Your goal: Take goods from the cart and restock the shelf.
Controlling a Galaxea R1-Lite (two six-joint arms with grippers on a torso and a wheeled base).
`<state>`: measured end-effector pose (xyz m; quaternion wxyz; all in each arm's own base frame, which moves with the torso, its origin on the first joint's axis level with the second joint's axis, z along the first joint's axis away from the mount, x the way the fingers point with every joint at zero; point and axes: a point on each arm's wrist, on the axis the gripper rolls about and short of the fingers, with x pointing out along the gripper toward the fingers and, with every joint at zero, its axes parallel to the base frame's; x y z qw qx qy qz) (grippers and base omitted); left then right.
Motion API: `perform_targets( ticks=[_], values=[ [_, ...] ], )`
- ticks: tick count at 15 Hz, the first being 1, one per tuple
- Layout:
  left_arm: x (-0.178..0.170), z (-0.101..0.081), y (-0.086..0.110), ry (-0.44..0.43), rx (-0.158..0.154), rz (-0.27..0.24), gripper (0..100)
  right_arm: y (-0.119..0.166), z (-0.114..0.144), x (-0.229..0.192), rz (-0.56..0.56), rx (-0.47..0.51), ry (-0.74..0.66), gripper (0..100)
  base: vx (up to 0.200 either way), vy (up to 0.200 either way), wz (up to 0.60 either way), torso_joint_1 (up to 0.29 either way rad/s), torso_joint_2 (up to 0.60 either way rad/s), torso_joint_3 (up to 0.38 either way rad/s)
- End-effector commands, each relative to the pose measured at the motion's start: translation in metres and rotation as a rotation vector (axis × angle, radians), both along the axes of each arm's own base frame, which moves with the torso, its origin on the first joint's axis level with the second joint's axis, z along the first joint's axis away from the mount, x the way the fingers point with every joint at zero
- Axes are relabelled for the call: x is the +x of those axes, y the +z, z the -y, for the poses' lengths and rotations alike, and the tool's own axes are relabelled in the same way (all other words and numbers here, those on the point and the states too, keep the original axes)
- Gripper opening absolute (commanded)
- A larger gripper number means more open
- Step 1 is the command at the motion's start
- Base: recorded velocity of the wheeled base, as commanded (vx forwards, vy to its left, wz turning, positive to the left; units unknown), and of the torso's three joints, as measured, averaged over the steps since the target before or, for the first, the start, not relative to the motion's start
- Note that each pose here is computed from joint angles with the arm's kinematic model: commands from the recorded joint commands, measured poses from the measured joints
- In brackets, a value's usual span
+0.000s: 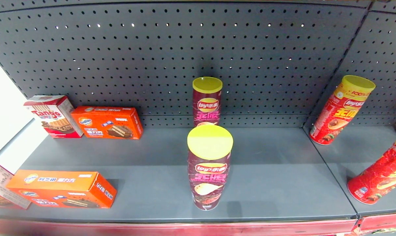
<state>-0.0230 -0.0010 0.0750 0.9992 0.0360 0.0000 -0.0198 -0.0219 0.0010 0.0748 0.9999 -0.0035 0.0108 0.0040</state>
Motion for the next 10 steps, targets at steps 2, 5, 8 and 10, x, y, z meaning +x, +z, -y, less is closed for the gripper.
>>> perform_targets(
  ticks=[2, 5, 8, 10],
  values=[
    [0.0002, 0.0001, 0.0000, -0.005, 0.001, -0.003, 100, -0.0003, 0.0000, -0.0009, 0.012, 0.000, 0.003, 100, 0.000, 0.000, 0.00, 0.000, 0.00, 0.000],
    [0.0002, -0.0001, 0.0000, 0.004, -0.002, -0.003, 100, -0.0001, 0.0003, -0.0009, 0.014, -0.001, -0.008, 100, 0.000, 0.000, 0.00, 0.000, 0.00, 0.000],
    [0.0002, 0.0000, 0.0000, -0.002, 0.000, -0.003, 100, 0.0002, 0.0020, -0.0010, 0.017, 0.003, -0.086, 100, 0.000, 0.000, 0.00, 0.000, 0.00, 0.000],
    [0.0002, 0.0001, 0.0000, -0.006, -0.002, -0.003, 100, 0.0002, 0.0019, -0.0010, 0.013, 0.000, -0.091, 100, 0.000, 0.000, 0.00, 0.000, 0.00, 0.000]
  ],
)
